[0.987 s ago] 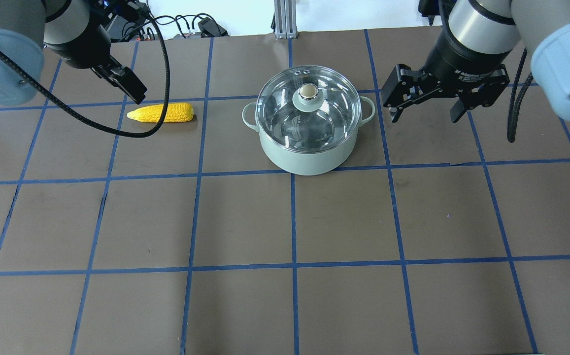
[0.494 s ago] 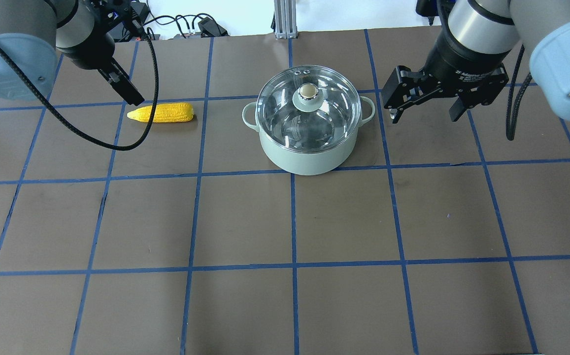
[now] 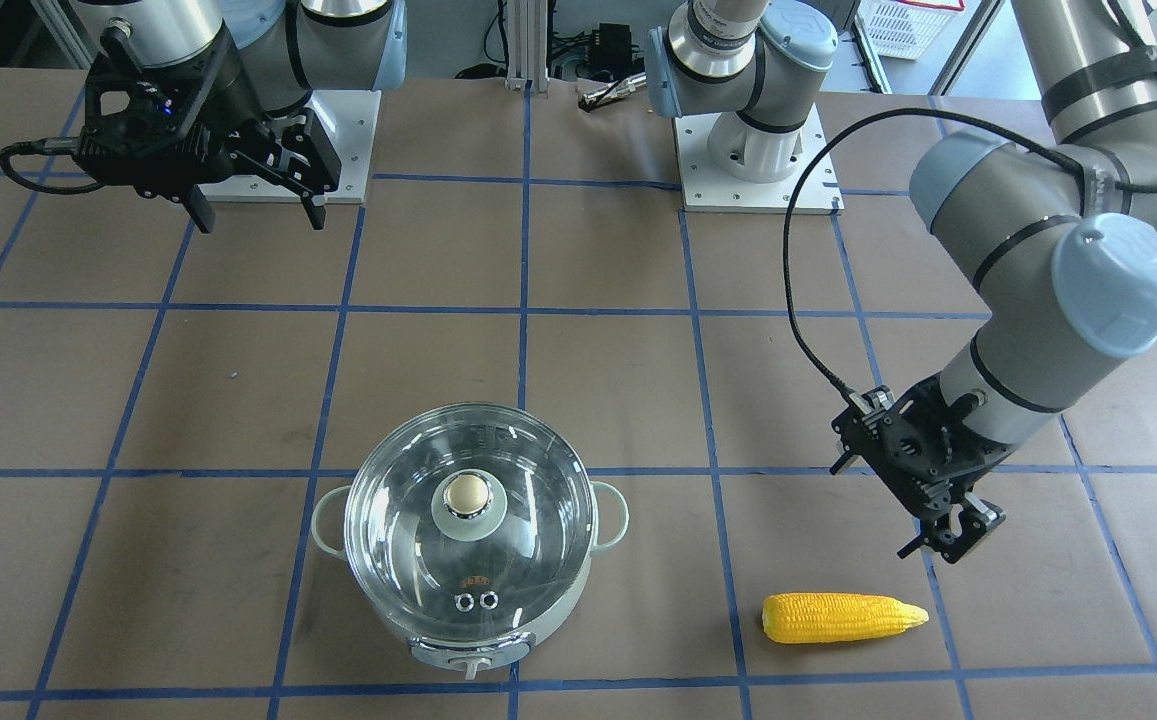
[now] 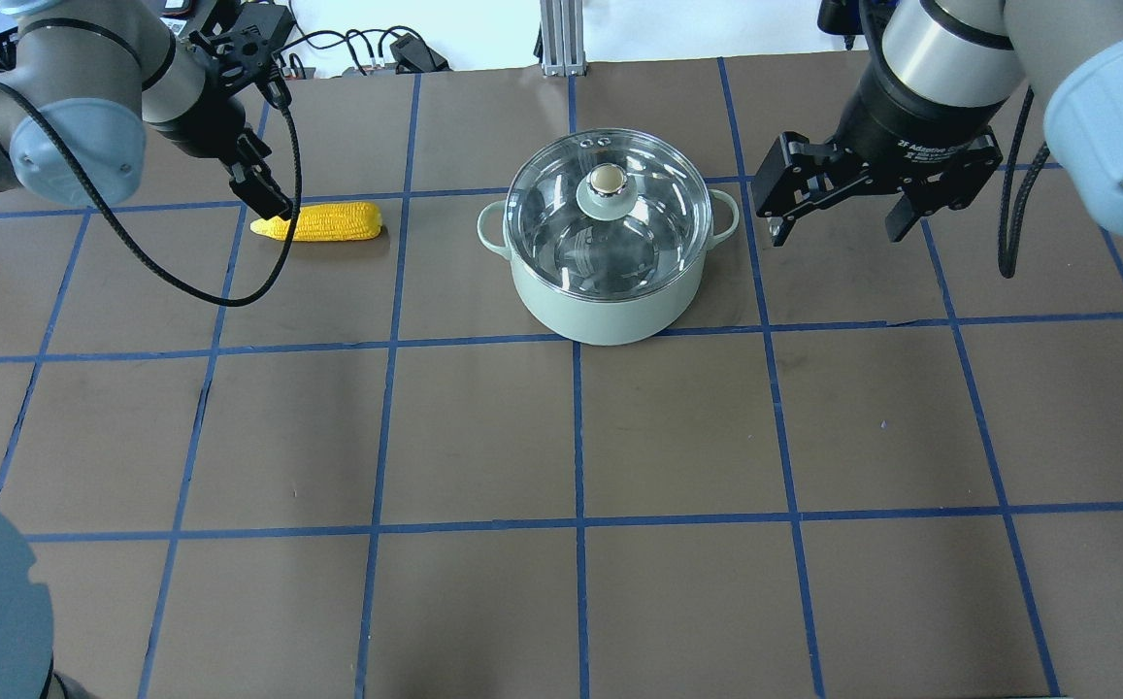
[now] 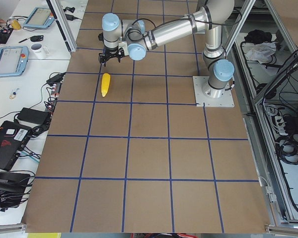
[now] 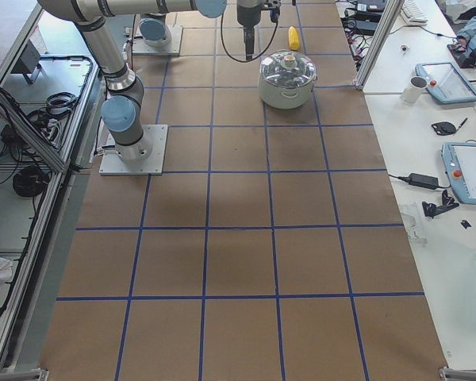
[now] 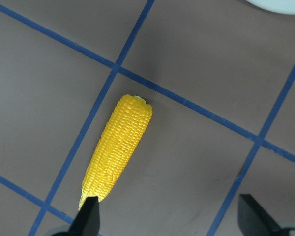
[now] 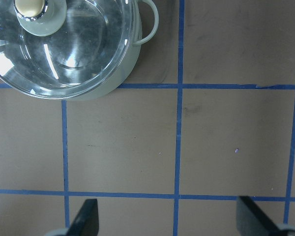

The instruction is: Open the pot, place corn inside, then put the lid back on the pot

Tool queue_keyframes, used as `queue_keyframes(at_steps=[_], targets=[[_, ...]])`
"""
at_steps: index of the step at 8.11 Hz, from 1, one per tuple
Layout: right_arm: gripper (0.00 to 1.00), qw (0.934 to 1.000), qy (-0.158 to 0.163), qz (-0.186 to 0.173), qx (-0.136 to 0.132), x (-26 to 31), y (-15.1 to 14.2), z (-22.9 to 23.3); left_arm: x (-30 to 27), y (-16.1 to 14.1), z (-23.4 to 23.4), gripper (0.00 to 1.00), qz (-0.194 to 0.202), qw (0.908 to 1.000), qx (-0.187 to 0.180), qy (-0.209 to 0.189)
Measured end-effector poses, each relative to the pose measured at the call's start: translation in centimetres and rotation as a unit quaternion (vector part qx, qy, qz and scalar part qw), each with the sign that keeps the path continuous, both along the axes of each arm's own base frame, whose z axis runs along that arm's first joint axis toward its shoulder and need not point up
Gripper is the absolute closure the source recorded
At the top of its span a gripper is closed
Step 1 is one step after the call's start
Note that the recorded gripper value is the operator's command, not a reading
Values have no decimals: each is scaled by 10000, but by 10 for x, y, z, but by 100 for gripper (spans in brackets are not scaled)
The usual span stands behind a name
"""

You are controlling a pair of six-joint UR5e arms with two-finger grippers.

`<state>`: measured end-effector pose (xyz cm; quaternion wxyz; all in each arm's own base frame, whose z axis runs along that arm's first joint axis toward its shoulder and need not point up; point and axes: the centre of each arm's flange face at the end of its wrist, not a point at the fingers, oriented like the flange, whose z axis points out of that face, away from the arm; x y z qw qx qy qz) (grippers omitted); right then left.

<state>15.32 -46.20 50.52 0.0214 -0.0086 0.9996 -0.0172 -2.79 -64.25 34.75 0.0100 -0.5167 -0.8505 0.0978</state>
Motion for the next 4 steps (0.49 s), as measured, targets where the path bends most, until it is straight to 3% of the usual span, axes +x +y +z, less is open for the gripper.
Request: queue_keyframes(at_steps=[3,4], targets=[[0,10000,18,-14,-89,-3,-6,4,7,-24,-54,0,-328,9995,-30,15],[0,9999,-56,-18,-88,0,-21,-1,9,-29,-70,0,-489,9988,-6,-3]])
